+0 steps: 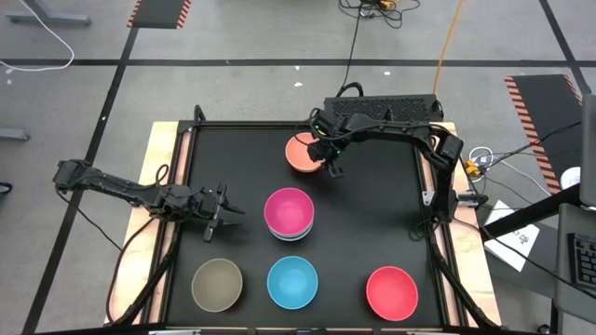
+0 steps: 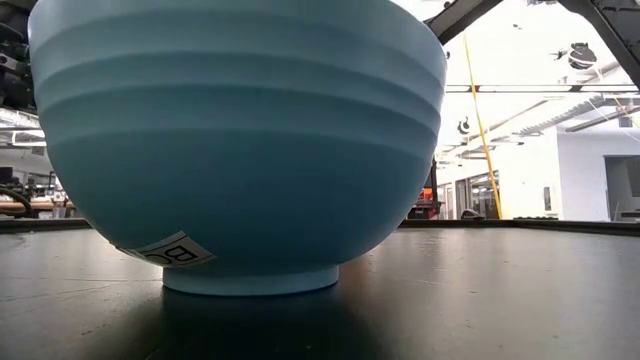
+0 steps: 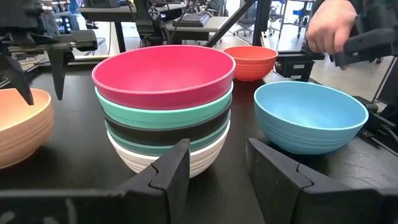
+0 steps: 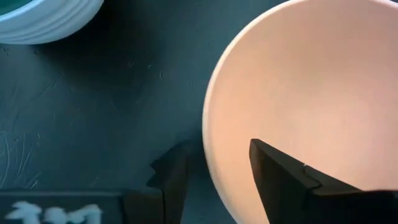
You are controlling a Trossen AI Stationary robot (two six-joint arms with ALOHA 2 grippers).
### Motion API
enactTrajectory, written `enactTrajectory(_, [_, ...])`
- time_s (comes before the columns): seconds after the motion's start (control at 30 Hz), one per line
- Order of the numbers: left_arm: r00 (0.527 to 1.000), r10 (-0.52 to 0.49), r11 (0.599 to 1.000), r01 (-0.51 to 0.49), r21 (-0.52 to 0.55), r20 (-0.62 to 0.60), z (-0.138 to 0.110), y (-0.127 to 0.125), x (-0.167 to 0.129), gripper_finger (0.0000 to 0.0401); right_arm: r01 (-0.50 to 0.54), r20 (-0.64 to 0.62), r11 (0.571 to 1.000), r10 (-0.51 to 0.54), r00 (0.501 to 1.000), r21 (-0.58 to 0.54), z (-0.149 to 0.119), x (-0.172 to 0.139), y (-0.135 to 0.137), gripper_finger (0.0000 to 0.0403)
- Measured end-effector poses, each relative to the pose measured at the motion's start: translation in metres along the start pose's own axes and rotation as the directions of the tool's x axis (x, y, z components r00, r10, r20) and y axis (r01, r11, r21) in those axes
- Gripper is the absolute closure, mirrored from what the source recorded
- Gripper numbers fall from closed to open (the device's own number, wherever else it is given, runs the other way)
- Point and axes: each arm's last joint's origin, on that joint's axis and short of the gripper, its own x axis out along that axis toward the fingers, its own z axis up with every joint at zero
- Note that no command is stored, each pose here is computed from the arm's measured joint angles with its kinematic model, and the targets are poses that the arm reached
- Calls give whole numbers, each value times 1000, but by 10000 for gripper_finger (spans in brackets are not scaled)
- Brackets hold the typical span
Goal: Nest bowls inside each other
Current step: Stack the orange bowl on the pink bowl
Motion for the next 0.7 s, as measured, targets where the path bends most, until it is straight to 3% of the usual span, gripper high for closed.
enactTrajectory(0.37, [1000, 0, 1000, 0, 1, 0, 0, 0, 0, 240, -1, -2, 1000, 1, 1000, 6, -1, 4, -1, 246])
enactTrajectory(0.7, [1000, -21, 1000, 21, -3, -1, 0, -1, 0, 240, -15, -137, 999, 22, 990, 49, -13, 28, -1, 265])
